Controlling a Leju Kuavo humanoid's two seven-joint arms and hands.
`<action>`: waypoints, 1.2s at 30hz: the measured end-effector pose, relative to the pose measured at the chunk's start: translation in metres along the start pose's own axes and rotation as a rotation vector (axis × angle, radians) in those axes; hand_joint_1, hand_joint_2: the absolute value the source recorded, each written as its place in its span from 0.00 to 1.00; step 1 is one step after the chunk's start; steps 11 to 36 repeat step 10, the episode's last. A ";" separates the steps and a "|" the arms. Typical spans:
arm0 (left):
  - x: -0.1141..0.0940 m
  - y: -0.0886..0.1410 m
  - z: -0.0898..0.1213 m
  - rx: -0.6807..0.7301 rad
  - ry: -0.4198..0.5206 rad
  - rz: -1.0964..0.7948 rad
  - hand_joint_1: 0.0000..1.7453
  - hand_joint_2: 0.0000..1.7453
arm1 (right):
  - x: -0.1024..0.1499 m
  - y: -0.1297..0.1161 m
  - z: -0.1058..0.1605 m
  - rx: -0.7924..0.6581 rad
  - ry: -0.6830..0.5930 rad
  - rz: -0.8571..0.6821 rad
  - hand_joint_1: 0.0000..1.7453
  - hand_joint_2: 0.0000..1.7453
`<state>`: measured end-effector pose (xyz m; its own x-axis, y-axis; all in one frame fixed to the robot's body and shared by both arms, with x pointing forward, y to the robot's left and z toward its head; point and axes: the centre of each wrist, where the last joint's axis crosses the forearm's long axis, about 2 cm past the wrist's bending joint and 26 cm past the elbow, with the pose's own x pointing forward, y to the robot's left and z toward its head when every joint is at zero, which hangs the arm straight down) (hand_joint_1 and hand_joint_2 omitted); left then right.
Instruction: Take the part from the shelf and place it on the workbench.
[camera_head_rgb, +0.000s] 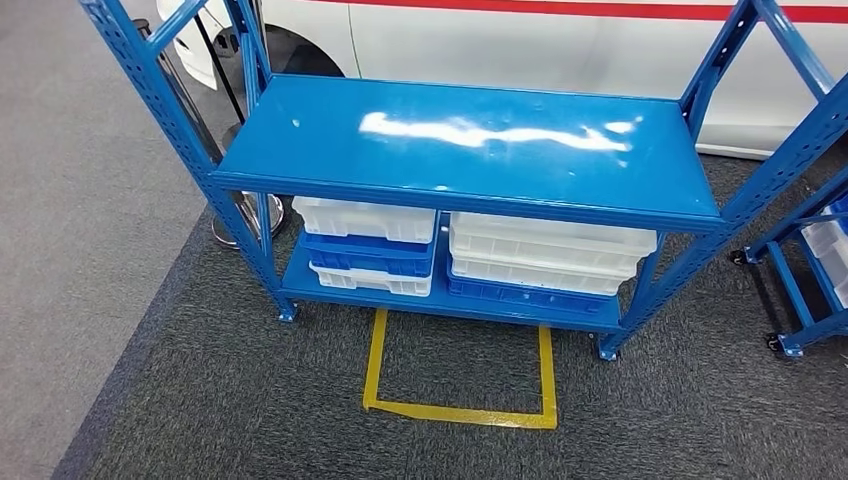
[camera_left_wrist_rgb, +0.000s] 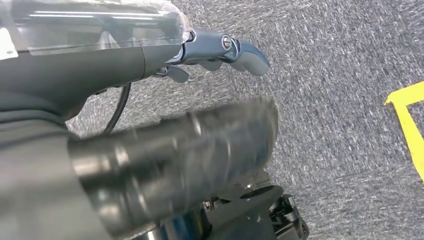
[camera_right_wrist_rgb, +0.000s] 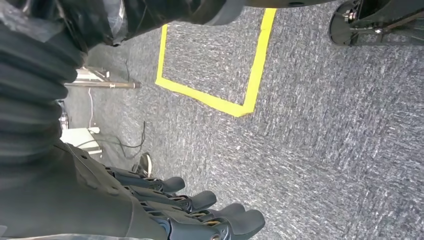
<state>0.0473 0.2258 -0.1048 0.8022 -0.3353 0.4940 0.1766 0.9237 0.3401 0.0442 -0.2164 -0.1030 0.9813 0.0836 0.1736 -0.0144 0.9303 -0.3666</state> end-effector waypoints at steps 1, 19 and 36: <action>0.000 0.000 0.000 -0.001 -0.001 0.000 0.00 1.00 | 0.000 0.000 0.000 0.000 -0.001 0.002 0.00 1.00; 0.000 0.000 0.000 -0.008 -0.018 -0.005 0.00 1.00 | 0.000 0.000 0.000 -0.003 -0.001 0.011 0.00 1.00; 0.000 0.000 0.000 -0.008 -0.018 -0.005 0.00 1.00 | 0.000 0.000 0.000 -0.003 -0.001 0.011 0.00 1.00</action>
